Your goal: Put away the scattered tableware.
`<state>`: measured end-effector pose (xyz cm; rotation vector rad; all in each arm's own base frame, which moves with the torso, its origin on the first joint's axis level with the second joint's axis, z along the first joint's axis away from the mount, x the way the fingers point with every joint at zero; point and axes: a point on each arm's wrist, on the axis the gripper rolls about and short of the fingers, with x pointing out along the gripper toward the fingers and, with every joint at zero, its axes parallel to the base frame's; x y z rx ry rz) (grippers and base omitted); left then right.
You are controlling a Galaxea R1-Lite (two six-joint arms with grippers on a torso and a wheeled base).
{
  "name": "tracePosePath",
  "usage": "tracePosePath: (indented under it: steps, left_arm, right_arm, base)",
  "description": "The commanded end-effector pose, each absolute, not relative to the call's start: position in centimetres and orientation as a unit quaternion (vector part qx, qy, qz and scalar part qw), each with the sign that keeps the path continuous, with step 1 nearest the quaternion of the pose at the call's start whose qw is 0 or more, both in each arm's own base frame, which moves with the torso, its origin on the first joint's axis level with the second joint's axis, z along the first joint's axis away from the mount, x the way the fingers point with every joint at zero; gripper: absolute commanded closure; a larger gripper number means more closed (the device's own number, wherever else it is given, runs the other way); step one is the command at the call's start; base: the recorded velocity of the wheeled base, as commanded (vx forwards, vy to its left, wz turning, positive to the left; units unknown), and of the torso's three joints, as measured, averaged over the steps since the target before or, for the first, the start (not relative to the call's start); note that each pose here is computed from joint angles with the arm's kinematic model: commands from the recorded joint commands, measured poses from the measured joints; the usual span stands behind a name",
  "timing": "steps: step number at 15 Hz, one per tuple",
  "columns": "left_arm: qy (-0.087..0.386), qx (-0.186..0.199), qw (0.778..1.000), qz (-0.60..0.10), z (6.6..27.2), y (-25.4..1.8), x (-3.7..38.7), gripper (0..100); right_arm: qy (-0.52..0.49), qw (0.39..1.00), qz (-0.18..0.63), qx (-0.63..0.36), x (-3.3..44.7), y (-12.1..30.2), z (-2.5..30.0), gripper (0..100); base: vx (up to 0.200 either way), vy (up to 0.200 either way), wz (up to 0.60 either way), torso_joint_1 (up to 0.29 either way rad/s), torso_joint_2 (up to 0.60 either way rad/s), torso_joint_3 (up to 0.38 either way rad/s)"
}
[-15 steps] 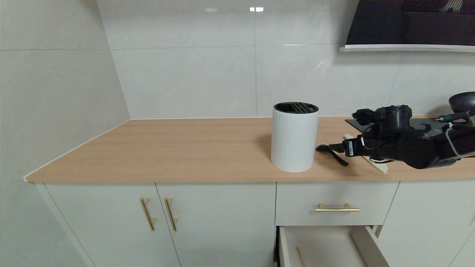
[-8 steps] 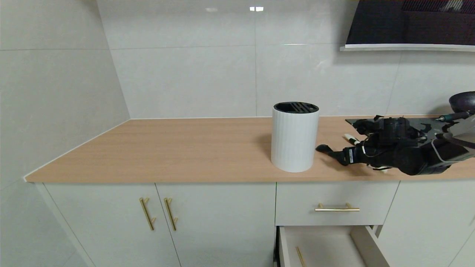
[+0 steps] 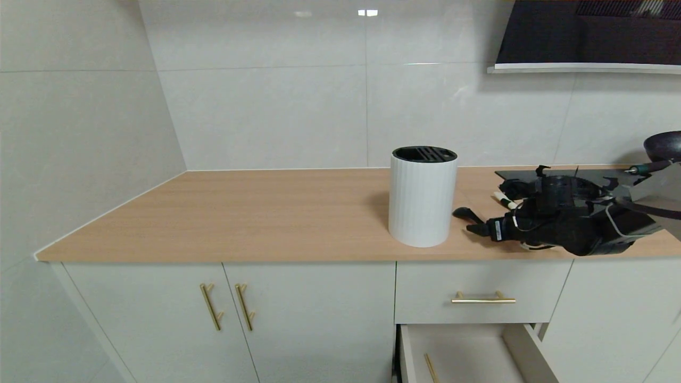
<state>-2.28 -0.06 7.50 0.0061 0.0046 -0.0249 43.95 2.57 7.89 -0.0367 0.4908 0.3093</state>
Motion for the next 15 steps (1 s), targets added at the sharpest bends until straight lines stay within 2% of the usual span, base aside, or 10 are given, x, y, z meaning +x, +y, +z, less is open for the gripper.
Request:
tracePosePath:
  steps: [1, 3, 4, 12, 14, 15]
  left_arm:
    - [0.002, 0.003, 1.000, -0.012, 7.5, -0.1, -2.3, 0]
    - [0.002, 0.003, 1.000, -0.012, 7.5, -0.1, -2.3, 0]
    - [0.002, 0.003, 1.000, -0.012, 7.5, -0.1, -2.3, 0]
    - [0.002, 0.003, 1.000, -0.012, 7.5, -0.1, -2.3, 0]
    - [0.002, 0.003, 1.000, -0.012, 7.5, -0.1, -2.3, 0]
    - [0.002, 0.003, 1.000, -0.012, 7.5, -0.1, -2.3, 0]
  right_arm:
    - [0.245, 0.957, 0.152, -0.018, 44.1, 2.6, 7.5, 0]
    - [0.247, 0.957, 0.153, -0.019, 44.1, 2.6, 7.3, 0]
    - [0.247, 0.957, 0.152, -0.018, 44.2, 2.6, 7.3, 100]
    - [0.241, 0.958, 0.153, -0.019, 44.1, 3.0, 7.9, 100]
    - [0.231, 0.963, 0.136, -0.023, 43.9, 3.3, 8.9, 100]
    - [0.219, 0.969, 0.110, -0.004, 43.5, 4.0, 10.4, 100]
  base:
    - [0.000, 0.000, 0.00, 0.000, 0.00, 0.000]
    - [0.000, 0.000, 0.00, 0.000, 0.00, 0.000]
    - [0.000, 0.000, 0.00, 0.000, 0.00, 0.000]
    - [0.000, 0.000, 0.00, 0.000, 0.00, 0.000]
    - [0.000, 0.000, 0.00, 0.000, 0.00, 0.000]
    - [0.000, 0.000, 0.00, 0.000, 0.00, 0.000]
